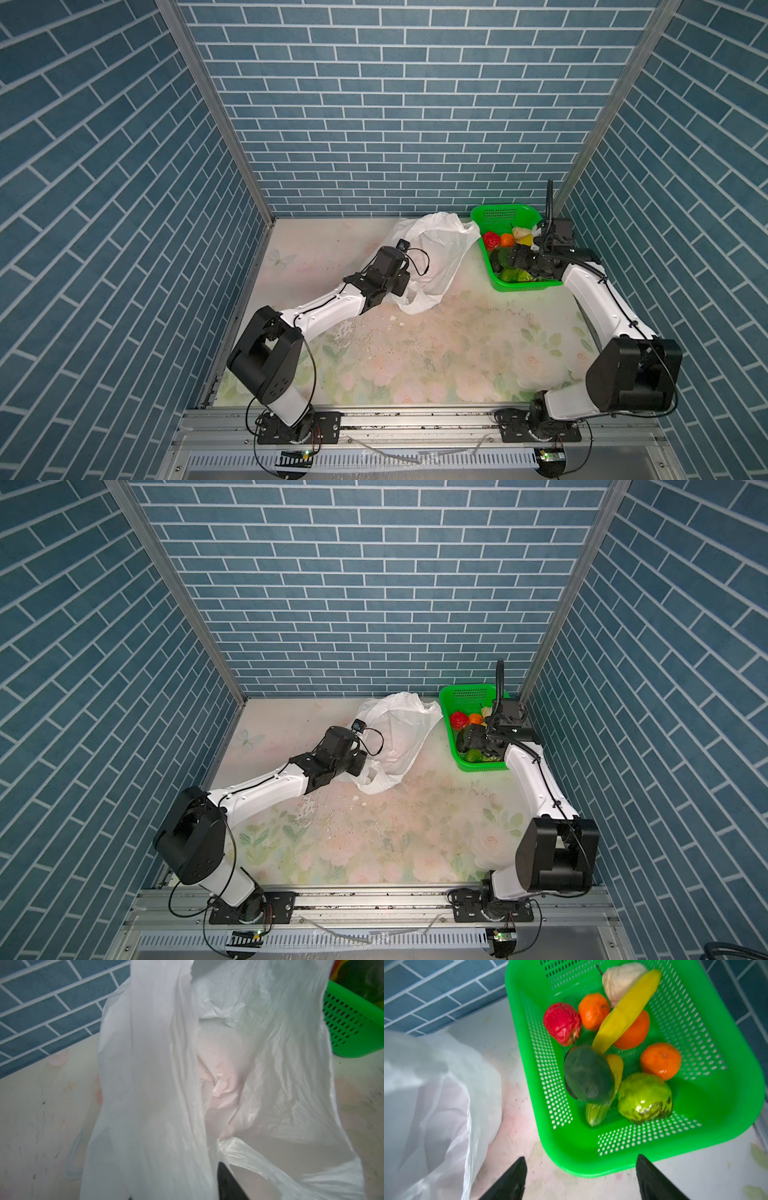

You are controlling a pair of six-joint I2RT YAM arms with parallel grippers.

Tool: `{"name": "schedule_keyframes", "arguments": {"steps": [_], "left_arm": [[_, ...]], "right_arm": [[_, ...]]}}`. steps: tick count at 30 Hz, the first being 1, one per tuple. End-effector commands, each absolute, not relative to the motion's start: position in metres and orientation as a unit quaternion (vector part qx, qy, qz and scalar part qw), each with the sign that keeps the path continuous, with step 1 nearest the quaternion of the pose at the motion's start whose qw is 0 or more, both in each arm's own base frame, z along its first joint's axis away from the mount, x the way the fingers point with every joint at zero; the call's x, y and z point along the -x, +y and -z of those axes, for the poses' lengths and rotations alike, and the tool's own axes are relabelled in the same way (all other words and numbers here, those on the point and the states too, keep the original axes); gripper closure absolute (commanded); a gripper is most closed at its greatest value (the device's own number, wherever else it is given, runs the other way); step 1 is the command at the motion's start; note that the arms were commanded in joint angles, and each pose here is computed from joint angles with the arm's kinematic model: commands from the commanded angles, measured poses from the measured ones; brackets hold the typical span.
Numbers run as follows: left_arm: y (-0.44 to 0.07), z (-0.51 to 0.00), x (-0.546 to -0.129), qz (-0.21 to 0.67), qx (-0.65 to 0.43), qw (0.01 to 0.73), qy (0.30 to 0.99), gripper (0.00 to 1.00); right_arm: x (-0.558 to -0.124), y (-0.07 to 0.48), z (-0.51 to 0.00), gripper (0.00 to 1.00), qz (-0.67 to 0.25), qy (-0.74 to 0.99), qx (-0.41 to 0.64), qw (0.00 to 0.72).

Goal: Untie the knot of the plastic bag and take out the fruit

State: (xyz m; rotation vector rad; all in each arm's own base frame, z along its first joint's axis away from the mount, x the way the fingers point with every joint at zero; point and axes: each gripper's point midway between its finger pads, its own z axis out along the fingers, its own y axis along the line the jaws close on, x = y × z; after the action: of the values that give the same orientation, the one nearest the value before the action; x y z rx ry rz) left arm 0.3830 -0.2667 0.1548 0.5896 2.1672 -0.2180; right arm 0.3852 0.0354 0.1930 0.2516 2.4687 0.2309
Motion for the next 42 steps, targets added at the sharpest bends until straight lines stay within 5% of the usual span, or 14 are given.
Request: {"name": "schedule_keyframes", "arguments": {"steps": [1, 6, 12, 18, 28, 42], "left_arm": [[-0.285, -0.180, -0.378, 0.145, -0.254, 0.450, 0.844, 0.21], [-0.285, -0.197, -0.348, 0.205, -0.258, 0.455, 0.828, 0.01], [-0.248, -0.202, -0.311, 0.195, -0.235, 0.477, 0.824, 0.00], [-0.167, -0.202, -0.302, 0.069, -0.151, 0.528, 0.833, 0.00], [-0.057, -0.188, -0.325, -0.079, -0.055, 0.582, 0.808, 0.00], [-0.008, -0.132, -0.362, -0.106, -0.024, 0.614, 0.781, 0.00]], "right_arm": [[-0.356, 0.046, -0.185, 0.17, -0.103, 0.942, -0.097, 0.305], [-0.329, 0.051, -0.183, 0.16, -0.109, 0.938, -0.088, 0.316], [-0.316, 0.057, -0.169, 0.13, -0.121, 0.928, -0.053, 0.349], [-0.328, 0.042, -0.152, 0.06, -0.062, 0.918, -0.019, 0.392], [-0.368, 0.013, -0.123, 0.01, 0.018, 0.878, 0.013, 0.478], [-0.391, -0.013, -0.107, 0.02, 0.016, 0.839, -0.001, 0.544]]}}
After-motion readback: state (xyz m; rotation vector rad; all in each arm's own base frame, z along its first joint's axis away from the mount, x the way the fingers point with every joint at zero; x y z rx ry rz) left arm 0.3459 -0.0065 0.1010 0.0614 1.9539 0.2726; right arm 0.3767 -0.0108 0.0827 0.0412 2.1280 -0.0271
